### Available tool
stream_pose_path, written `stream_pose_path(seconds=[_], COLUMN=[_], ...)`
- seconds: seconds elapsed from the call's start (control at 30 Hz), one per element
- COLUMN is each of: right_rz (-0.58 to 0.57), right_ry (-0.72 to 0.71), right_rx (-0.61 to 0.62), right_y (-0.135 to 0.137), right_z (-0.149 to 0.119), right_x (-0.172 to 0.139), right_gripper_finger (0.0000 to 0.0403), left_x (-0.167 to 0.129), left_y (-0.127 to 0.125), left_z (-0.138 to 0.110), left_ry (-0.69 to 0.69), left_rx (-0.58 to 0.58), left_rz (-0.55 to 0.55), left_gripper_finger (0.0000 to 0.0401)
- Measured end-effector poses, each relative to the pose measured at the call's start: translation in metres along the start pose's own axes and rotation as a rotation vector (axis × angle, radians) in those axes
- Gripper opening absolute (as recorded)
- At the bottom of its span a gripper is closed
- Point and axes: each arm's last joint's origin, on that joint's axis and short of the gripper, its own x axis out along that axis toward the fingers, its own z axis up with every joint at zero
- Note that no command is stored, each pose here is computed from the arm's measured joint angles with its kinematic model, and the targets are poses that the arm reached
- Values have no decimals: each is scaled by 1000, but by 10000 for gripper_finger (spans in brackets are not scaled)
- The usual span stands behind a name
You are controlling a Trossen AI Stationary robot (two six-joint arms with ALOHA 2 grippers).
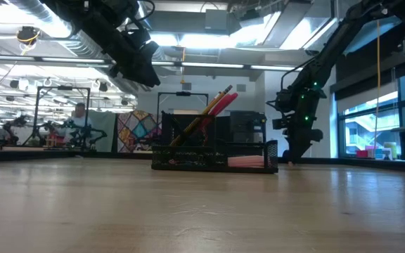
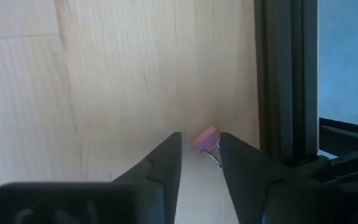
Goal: Pick and place office supplies into organizer
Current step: Put the pink binder clip into the desk organizer
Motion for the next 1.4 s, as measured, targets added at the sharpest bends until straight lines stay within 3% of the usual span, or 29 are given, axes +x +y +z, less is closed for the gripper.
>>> stream_pose_path(seconds=[0.47,0.93,1.4], right_rz=[20,63,134], right_ry=[7,40,78], right_rx=[-19,-40,79], right_y=[4,31,86], right_z=[2,29,72], right_x=[0,4,9], right_gripper_finger=[45,41,41], left_x=[0,0,0], left_y=[0,0,-2], left_z=[-1,-1,-1], left_ry=[7,10,22], left_rx=[1,1,-15], left_rz=[1,-19,-83], left_gripper_finger=[125,125,125])
